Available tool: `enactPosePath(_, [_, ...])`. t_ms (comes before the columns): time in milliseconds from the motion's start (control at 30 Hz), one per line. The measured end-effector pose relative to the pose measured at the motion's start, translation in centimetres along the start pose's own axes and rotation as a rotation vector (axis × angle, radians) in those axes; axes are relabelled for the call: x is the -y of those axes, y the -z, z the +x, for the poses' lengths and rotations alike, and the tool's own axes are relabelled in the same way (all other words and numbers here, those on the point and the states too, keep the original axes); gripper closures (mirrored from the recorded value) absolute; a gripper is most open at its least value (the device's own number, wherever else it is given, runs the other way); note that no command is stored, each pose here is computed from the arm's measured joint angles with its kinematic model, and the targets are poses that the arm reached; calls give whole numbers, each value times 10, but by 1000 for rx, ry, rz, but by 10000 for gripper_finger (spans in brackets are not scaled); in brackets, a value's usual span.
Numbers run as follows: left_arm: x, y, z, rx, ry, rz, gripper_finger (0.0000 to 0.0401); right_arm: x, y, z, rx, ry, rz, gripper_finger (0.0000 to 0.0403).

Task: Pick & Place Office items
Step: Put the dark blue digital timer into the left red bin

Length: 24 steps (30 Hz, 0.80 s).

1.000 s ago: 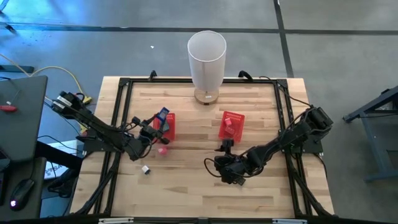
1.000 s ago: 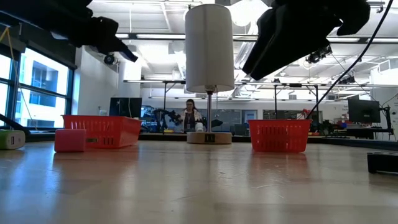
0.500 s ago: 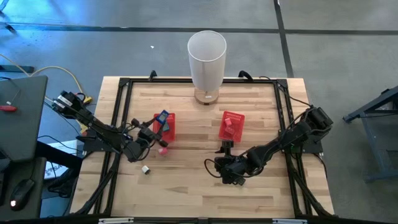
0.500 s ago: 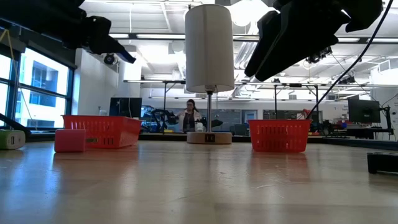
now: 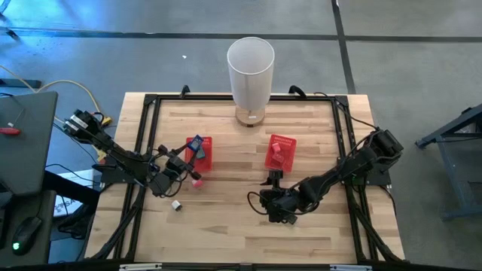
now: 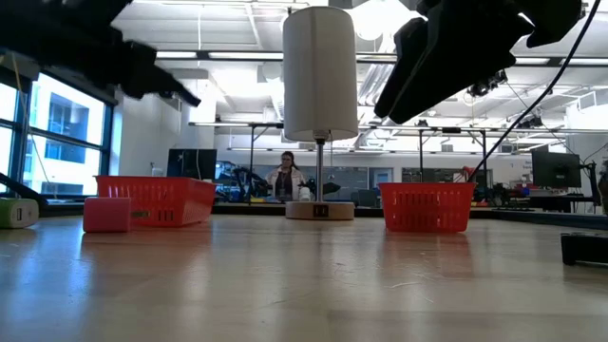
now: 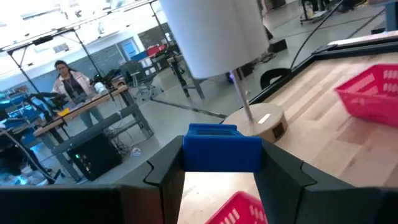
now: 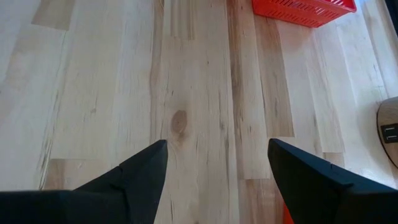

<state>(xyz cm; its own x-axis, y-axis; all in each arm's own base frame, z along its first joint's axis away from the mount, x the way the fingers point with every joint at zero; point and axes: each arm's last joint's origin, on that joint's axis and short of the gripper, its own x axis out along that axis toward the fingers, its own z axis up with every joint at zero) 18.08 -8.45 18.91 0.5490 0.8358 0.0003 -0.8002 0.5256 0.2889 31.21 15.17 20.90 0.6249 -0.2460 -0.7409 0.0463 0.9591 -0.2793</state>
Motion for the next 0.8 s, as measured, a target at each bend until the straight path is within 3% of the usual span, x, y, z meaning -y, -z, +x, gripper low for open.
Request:
enactPosePath(200, [-5, 15, 1, -2, -8, -102, 247, -1, 0, 0, -13, -43, 0, 136])
enactPosePath(800, [-8, 30, -7, 6, 51, -211, 247, -1, 0, 0, -6, -45, -2, 136])
